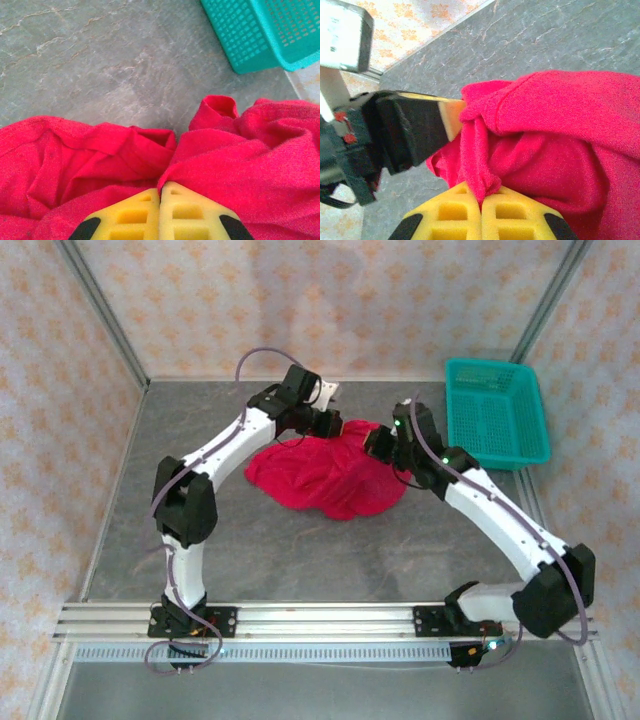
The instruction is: Fold the inside-out t-shirt
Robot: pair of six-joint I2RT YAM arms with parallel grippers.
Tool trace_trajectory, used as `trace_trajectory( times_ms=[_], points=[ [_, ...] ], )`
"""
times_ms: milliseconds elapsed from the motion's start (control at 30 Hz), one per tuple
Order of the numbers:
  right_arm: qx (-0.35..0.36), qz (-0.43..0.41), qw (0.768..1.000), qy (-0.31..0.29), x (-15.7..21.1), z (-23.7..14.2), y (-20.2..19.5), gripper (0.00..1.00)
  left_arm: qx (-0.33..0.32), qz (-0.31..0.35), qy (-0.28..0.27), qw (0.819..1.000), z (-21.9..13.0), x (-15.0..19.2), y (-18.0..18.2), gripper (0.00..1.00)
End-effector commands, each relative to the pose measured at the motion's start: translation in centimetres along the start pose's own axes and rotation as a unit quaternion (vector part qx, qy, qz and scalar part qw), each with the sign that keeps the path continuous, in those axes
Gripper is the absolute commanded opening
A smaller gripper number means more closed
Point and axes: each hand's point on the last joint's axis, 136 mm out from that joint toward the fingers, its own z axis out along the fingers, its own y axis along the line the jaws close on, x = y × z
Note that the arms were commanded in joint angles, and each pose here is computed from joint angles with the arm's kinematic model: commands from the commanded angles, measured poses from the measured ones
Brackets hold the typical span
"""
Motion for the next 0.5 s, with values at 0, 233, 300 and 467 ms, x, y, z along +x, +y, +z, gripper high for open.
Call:
trace_trajectory(
  times_ms=[0, 233, 300, 467],
  points=[
    [0.018, -0.015, 1.000, -0.019, 0.4, -0.2, -1.8, 0.00, -0.041, -0.040, -0.002, 0.998, 0.3, 0.7, 2.9, 0.00],
    [0.094, -0.012, 0.995, 0.028, 3.7, 2.9, -6.7, 0.11, -0.046, -0.037, 0.004, 0.998, 1.5, 2.2, 2.2, 0.00],
    [0.103, -0.019, 0.994, 0.037, 3.5, 3.1, -6.6, 0.11, -0.045, -0.027, 0.008, 0.999, 1.8, 2.4, 1.4, 0.00],
    [0.116, -0.031, 0.992, 0.048, 3.1, 3.3, -6.1, 0.11, -0.044, -0.017, 0.013, 0.999, 2.2, 2.5, 0.6, 0.00]
  ],
)
